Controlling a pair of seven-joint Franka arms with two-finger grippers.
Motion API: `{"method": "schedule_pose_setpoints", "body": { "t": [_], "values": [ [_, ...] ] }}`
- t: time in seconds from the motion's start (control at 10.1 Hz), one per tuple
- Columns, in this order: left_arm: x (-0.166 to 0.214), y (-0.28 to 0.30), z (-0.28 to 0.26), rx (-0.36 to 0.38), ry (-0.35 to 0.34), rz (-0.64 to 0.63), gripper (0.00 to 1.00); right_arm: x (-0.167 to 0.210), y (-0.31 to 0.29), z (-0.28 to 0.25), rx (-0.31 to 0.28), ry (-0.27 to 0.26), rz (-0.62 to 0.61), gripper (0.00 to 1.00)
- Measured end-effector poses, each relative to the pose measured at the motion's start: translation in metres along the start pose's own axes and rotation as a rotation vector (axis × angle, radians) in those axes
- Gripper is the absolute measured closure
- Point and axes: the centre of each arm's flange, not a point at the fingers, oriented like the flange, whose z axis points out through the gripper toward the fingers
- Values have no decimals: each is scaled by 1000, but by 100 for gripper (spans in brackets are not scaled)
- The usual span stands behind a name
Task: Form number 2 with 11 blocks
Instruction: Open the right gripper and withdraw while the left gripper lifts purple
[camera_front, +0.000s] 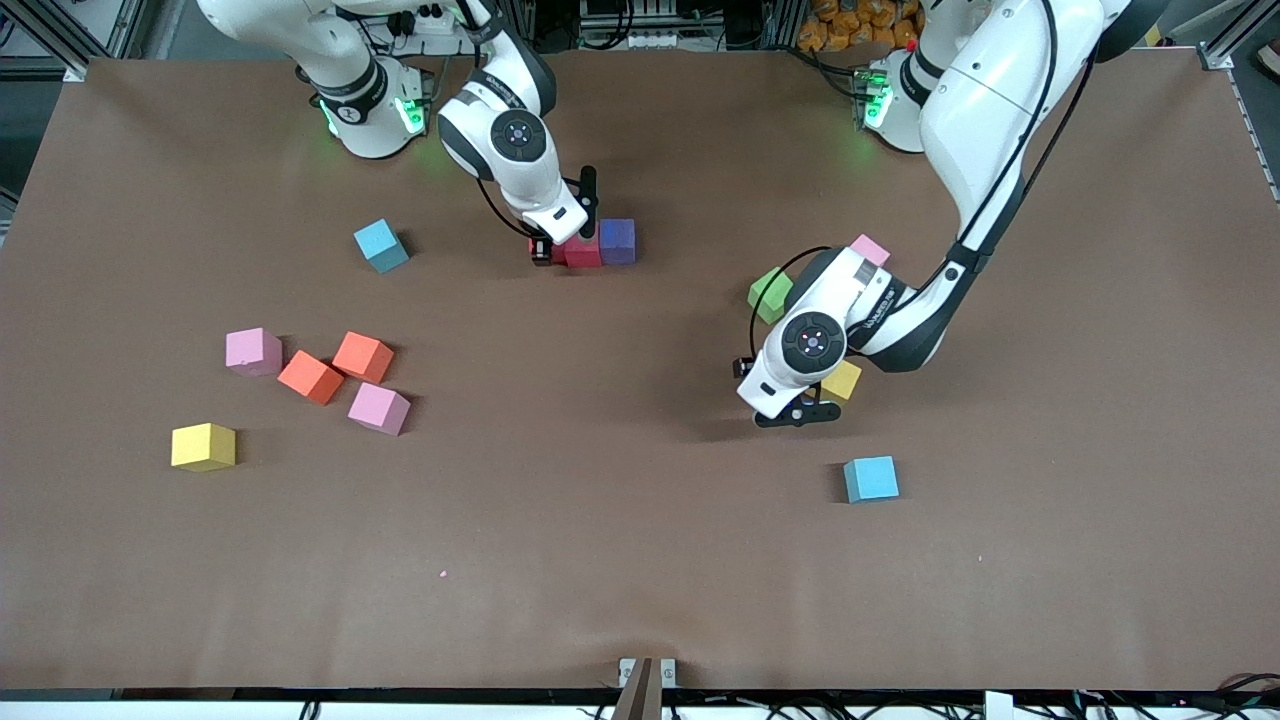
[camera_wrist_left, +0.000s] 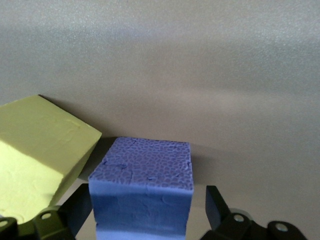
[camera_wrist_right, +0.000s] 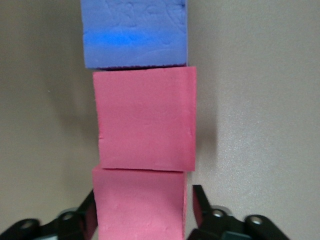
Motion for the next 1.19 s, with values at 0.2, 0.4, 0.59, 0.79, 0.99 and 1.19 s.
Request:
{"method": "schedule_pose_setpoints", "body": {
  "t": [0.2,0.4,0.59,0.79,0.99,1.19],
  "values": [
    [0,0,0,-2,1,1,29,0,0,0,-1,1,0,0],
    [2,2,-5,-10,11,-1,41,0,0,-1,-2,2,0,0],
    [4,8,-17,-28,31,-17,41,1,1,-9,-9,4,-1,0],
    [-13,33,-31,-56,37,-26,41,0,-1,-24,-7,-12,-3,0],
    [-33,58,-35,-68,33,-20,41,-5,-5,-49,-7,-35,-2,0],
    [-45,71,-37,-74,30,-13,44,-25,5,-82,-7,-54,43,0]
  ]
}}
